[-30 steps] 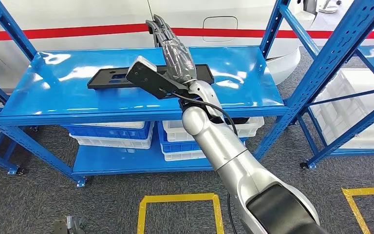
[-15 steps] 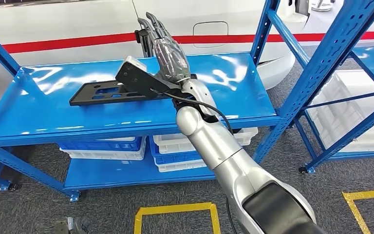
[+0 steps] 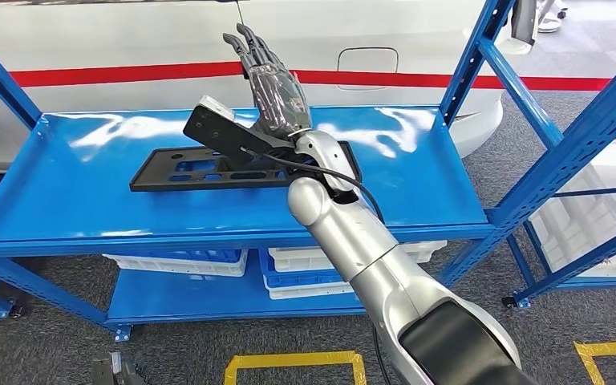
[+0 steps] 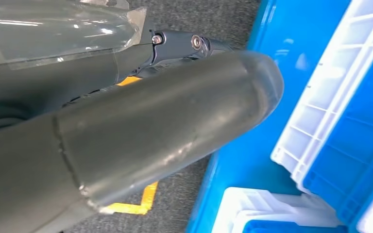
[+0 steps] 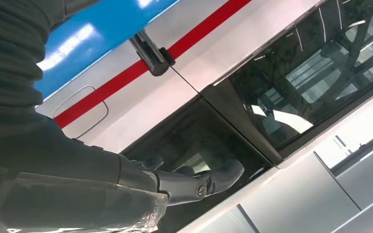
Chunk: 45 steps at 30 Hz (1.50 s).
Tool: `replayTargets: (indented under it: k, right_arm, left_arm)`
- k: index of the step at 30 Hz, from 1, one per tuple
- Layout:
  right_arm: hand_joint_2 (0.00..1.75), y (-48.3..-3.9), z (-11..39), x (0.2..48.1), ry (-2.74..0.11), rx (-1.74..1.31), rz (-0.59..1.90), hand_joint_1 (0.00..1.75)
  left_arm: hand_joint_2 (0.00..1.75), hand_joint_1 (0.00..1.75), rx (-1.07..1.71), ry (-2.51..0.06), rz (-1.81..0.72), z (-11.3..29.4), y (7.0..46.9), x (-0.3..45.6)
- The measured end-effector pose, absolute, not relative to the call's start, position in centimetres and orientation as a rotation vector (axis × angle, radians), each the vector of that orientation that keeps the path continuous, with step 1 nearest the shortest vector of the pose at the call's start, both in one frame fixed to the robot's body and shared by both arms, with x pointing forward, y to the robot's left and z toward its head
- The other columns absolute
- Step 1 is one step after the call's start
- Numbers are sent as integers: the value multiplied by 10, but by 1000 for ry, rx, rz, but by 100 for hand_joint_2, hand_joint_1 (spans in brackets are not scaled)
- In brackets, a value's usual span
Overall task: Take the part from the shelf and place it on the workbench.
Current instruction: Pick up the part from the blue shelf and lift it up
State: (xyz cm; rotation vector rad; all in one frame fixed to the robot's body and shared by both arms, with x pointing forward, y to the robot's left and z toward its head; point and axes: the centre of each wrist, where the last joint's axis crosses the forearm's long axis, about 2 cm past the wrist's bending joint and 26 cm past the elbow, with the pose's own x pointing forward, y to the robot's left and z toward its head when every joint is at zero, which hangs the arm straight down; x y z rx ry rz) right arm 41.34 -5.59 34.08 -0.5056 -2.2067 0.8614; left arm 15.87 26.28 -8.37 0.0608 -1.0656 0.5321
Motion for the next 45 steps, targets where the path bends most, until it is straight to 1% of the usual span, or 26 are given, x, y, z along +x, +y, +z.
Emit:
replayTargets:
  k: [13, 16, 20, 25, 29, 34, 38, 45]
  right_arm:
    - [175, -55, 339, 409, -2207, -520, 863, 0]
    - [175, -55, 338, 409, -2208, -521, 863, 0]
    - [175, -58, 335, 408, -2210, -520, 861, 0]
    - [175, -61, 337, 407, -2235, -511, 848, 0]
    - [175, -67, 324, 406, -2220, -470, 848, 0]
    - [175, -60, 321, 402, -2257, -407, 882, 0]
    - [175, -46, 320, 393, -2279, -362, 918, 0]
    - [175, -34, 315, 385, -2283, -313, 975, 0]
  left_arm:
    - [0, 0, 46, -1061, 519, -82, 261, 162]
    - [0, 0, 48, -1006, 506, -83, 261, 161]
    - [0, 0, 112, -755, 435, -86, 262, 151]
    - [0, 0, 169, -429, 347, -93, 263, 128]
    - [0, 0, 225, -51, 153, -100, 259, 98]
    - [0, 0, 175, 380, 32, -104, 248, 76]
    - [0, 0, 142, 471, 12, -106, 241, 64]
    - [0, 0, 101, 514, 12, -106, 232, 56]
